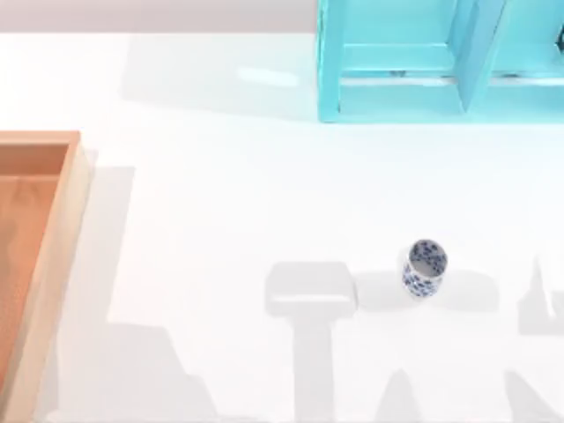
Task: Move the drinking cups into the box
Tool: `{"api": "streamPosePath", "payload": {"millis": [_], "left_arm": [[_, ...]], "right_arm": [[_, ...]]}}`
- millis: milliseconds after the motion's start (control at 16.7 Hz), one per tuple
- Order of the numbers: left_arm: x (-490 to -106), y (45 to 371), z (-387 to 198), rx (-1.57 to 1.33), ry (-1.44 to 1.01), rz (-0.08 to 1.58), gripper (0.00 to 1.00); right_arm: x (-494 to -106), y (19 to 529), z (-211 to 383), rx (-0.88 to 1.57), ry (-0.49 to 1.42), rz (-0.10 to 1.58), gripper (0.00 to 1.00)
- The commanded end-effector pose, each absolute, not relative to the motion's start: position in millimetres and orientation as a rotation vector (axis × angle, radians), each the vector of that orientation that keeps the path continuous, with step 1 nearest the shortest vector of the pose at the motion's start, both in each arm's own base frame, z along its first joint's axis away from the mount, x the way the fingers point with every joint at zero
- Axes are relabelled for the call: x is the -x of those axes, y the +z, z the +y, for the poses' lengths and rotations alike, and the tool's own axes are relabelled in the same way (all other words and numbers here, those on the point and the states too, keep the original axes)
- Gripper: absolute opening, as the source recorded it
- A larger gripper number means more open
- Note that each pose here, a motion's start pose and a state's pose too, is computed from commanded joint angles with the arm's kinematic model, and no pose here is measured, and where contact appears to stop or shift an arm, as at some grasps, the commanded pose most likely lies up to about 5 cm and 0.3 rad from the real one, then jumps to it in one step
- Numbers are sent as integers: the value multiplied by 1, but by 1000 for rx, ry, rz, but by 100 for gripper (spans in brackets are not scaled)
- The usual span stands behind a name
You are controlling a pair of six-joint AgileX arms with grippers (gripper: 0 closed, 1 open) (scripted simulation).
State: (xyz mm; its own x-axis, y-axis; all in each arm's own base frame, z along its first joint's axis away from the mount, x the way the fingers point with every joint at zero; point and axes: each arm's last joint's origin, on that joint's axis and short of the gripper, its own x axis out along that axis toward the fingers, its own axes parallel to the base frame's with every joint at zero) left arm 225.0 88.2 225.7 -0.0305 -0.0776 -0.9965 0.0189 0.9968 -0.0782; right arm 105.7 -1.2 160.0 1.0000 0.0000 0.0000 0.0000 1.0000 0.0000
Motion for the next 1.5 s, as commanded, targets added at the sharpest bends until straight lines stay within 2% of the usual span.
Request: {"api": "streamPosePath", "payload": {"millis": [480,1200,1500], "left_arm": [[-226,228,88,43,-82,1608,100],[-227,319,90,46,-76,1606,100],[-225,325,89,47,-76,1600,100]], "right_arm": [[-106,160,-1,0,0,0,100],[-106,160,-1,0,0,0,100],[-106,160,-1,0,0,0,100]]}}
